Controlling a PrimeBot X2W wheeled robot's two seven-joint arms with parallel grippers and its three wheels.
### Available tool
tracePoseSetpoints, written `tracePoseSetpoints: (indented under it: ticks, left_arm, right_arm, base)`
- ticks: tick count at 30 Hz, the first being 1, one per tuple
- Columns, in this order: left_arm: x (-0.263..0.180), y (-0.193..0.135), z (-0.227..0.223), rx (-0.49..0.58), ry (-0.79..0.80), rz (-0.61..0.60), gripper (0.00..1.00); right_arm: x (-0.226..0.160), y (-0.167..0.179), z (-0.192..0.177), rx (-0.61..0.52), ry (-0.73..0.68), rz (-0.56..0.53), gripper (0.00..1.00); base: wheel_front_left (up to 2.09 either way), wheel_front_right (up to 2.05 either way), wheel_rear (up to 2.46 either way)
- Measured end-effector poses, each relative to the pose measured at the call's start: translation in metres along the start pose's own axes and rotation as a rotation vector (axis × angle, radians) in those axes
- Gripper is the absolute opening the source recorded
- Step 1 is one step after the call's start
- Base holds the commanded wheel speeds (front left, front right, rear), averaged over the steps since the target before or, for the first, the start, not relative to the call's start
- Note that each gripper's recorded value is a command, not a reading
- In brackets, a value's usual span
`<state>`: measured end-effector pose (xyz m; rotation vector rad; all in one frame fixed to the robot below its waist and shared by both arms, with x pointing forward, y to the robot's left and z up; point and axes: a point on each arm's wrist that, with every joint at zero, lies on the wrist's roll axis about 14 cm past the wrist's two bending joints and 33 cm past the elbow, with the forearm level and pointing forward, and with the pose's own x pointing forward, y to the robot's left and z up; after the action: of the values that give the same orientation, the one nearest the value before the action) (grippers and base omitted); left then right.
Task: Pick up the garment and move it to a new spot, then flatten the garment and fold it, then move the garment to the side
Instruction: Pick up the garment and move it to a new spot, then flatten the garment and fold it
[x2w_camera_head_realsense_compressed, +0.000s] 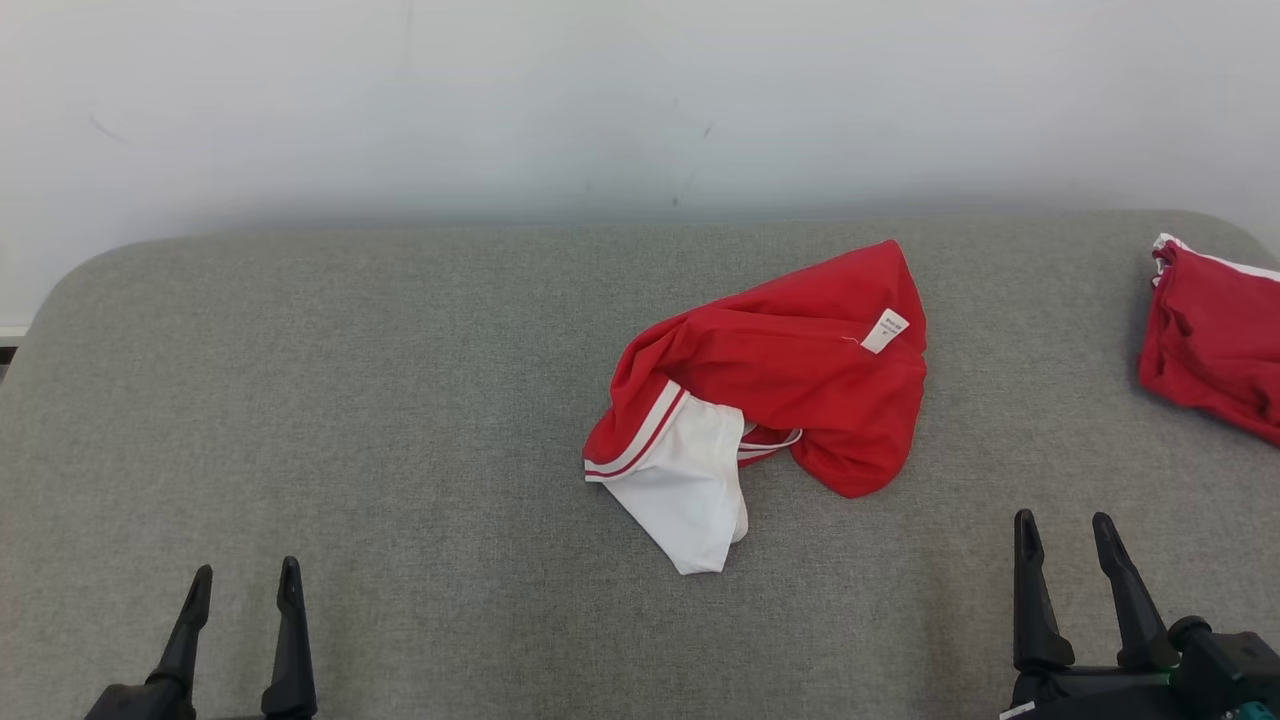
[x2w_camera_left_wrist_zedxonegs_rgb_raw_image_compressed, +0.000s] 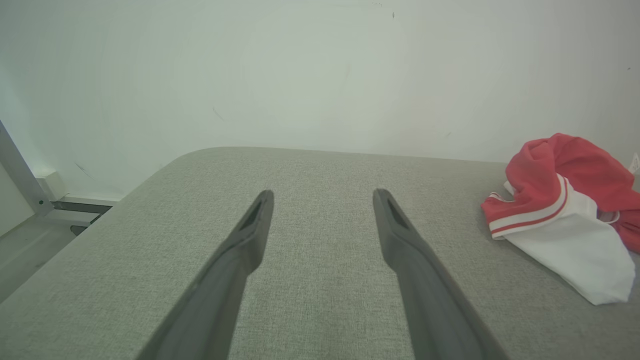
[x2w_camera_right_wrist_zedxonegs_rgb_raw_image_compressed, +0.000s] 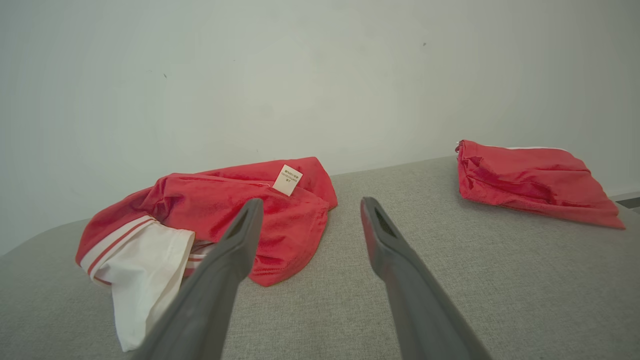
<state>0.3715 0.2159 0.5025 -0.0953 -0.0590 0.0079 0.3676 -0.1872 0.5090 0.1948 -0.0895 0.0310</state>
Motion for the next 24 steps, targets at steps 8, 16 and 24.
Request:
tracePoseSetpoints:
  ticks: [8, 16, 24]
  left_arm:
    - [0.0, 0.001, -0.001, 0.008, 0.001, -0.002, 1.0]
    - [-0.001, 0.003, -0.002, 0.02, 0.002, 0.001, 1.0]
    - [-0.001, 0.003, -0.003, 0.03, 0.004, 0.002, 1.0]
  right_arm:
    - [-0.001, 0.003, -0.005, 0.003, 0.014, 0.007, 1.0]
    - [-0.001, 0.013, -0.012, 0.007, 0.034, 0.038, 1.0]
    - [-0.001, 0.019, -0.016, 0.008, 0.047, 0.056, 1.0]
  base:
    - [0.0, 0.0, 0.0]
    - [0.0, 0.0, 0.0]
    - [0.0, 0.0, 0.0]
